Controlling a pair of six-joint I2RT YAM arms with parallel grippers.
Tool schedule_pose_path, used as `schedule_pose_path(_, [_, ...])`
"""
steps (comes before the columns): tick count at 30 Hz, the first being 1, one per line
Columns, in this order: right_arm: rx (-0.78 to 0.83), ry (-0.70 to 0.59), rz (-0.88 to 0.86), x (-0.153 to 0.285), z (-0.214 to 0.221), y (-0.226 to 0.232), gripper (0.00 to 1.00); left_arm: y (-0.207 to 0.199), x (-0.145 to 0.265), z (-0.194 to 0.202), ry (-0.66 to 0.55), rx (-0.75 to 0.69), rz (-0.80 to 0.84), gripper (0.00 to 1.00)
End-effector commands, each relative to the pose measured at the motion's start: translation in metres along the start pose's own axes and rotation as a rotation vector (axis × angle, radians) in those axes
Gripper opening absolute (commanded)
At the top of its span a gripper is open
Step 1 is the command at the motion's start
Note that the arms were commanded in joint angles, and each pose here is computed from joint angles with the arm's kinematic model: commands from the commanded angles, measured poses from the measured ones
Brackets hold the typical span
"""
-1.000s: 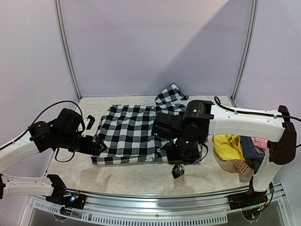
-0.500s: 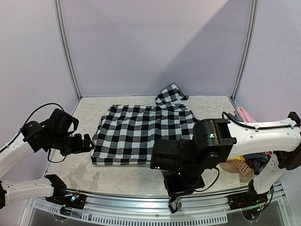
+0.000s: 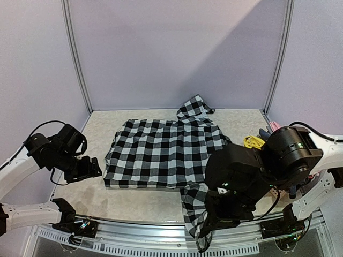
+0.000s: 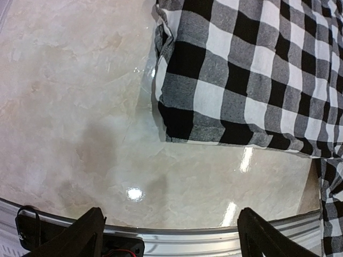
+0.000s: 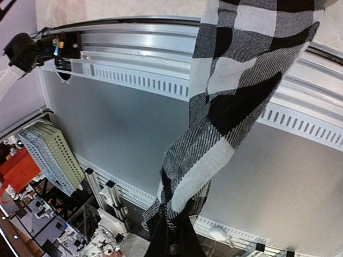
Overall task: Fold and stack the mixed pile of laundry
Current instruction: Pick up the flattened shirt from the center of the board.
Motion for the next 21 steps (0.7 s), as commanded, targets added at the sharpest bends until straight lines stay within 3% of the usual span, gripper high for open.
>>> schedule_pose_path(1, [-0.055,-0.125,-0.121,0.016,-0.015,0.011,0.00,0.012,-0.003,0.008,0.041,0.046,-0.057,0.87])
schedule_pose_path(13, [-0.150,-0.391,-0.206,0.043,-0.078,0.011,0.00,0.016,-0.030,0.020,0.142,0.200,-0.092,0.73])
schedule_pose_path(21, [-0.172,-0.445,-0.206,0.050,-0.096,0.001,0.00,0.000,-0.057,0.017,0.195,0.303,-0.015,0.65])
Point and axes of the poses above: each gripper's point midway between its finger pads, its own x axis back along the fingers, its own y axis along the line the jaws close on, z = x × y, the point moved 5 cm from there along x, back along the fingers
